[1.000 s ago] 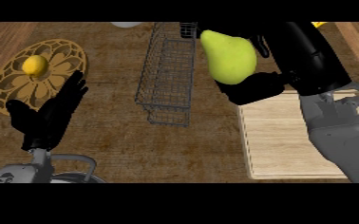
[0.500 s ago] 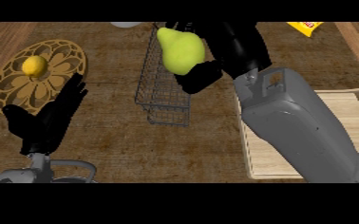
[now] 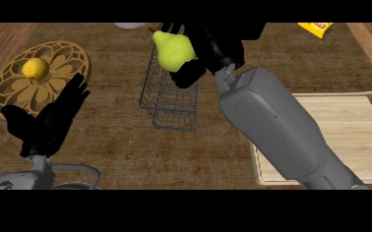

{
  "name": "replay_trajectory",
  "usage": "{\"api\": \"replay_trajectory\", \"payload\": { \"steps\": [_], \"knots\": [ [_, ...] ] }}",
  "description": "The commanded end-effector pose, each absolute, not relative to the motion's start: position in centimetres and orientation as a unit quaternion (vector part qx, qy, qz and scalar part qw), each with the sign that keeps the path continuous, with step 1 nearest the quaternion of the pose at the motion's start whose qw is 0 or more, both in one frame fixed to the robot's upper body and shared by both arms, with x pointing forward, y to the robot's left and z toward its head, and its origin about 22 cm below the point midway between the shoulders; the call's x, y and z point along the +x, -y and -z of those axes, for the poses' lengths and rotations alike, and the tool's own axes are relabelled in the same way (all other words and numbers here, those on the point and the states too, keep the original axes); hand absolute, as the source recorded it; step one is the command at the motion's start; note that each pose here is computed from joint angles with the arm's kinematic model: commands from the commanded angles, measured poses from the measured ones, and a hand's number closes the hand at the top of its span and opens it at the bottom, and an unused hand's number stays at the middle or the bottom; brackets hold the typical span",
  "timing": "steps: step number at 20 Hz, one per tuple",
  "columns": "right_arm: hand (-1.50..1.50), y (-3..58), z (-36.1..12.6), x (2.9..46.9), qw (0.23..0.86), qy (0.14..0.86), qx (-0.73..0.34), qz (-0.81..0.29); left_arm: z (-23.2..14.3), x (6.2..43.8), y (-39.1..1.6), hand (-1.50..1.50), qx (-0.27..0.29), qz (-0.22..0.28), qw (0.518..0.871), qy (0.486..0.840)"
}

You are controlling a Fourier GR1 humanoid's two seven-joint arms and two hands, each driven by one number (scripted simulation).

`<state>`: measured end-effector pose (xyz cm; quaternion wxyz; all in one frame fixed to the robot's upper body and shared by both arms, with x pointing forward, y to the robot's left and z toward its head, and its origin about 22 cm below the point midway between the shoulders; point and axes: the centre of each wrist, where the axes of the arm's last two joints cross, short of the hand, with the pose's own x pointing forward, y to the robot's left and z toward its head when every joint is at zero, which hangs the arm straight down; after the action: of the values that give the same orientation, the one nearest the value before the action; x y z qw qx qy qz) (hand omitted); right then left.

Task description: Pick the pear from the tray and place it in the tiered basket

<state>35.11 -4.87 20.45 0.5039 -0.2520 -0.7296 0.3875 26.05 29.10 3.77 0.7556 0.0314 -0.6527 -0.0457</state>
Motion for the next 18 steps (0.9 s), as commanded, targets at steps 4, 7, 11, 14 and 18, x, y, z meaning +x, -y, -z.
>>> {"api": "replay_trajectory", "payload": {
  "steps": [4,7,11,14,18],
  "knots": [
    [1.5,2.1,-20.2,36.6,0.494,0.736,-0.273,-0.375,-3.6,26.6,-28.7,0.0,0.026,0.041,0.753,0.656],
    [1.5,3.9,-17.7,37.0,0.484,0.777,-0.268,-0.3,-4.8,27.1,-29.2,0.0,0.03,0.05,0.757,0.65],
    [-1.5,2.2,-17.9,39.1,0.499,0.772,-0.259,-0.296,-4.6,25.9,-27.8,0.0,0.021,0.049,0.759,0.649],
    [-1.5,2.2,-14.4,38.9,0.485,0.775,-0.267,-0.305,-3.5,26.7,-29.7,0.0,0.025,0.054,0.757,0.65],
    [-1.5,0.0,-17.3,39.3,0.485,0.782,-0.262,-0.292,-2.8,27.1,-28.3,0.0,0.019,0.057,0.757,0.651]
  ]
}}
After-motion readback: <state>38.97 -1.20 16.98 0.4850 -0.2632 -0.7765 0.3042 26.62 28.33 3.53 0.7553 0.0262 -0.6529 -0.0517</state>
